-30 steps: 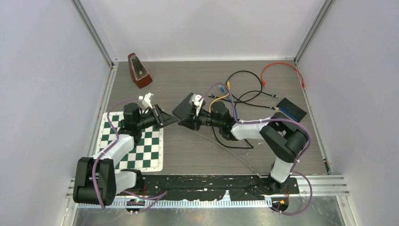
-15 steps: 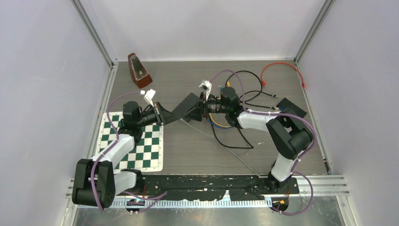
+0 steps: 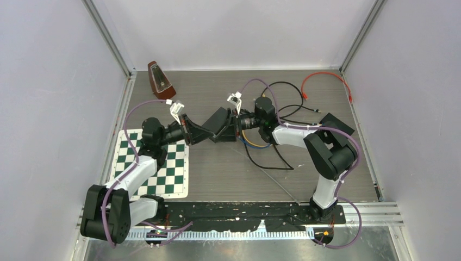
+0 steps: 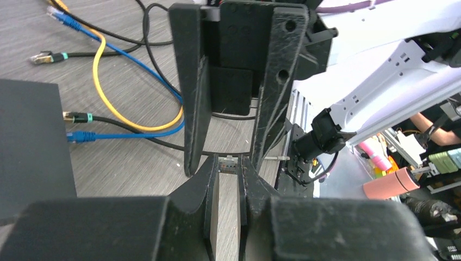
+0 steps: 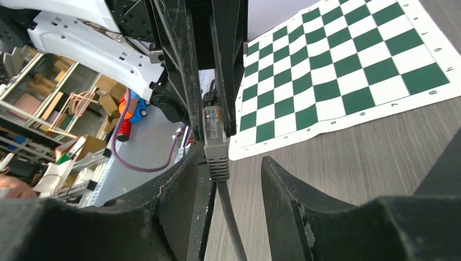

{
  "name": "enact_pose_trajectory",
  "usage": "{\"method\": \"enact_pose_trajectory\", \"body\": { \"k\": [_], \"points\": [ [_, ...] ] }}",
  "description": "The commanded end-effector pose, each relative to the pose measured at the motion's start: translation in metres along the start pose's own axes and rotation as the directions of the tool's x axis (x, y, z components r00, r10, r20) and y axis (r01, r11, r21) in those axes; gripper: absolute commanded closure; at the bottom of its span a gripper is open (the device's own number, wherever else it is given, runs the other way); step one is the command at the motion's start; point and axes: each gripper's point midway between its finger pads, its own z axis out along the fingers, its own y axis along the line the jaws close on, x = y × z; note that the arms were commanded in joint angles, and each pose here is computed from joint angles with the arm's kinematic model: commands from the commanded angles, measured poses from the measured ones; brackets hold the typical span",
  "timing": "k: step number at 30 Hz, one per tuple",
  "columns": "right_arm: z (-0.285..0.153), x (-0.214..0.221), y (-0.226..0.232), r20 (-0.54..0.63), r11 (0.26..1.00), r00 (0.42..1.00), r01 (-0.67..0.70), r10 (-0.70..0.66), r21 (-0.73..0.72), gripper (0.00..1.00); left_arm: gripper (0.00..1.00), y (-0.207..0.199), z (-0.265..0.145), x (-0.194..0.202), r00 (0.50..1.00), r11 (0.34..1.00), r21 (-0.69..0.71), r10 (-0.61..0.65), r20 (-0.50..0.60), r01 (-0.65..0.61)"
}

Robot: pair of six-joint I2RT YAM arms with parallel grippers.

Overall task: Insert the plug into the switch port
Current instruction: Pick up the connector from the center of the board, then insert the connector into the switch port.

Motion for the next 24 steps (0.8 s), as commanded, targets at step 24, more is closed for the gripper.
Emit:
{"method": "enact_pose_trajectory", "body": {
  "k": [24],
  "points": [
    [-0.007,0.001,0.003,0.006,0.992,0.992,0.125,-0.125,0.031,0.85,1.00,-0.004,0.008,0.005,0.999,0.998,0.068,0.003,-0.034,0.000]
  ]
}}
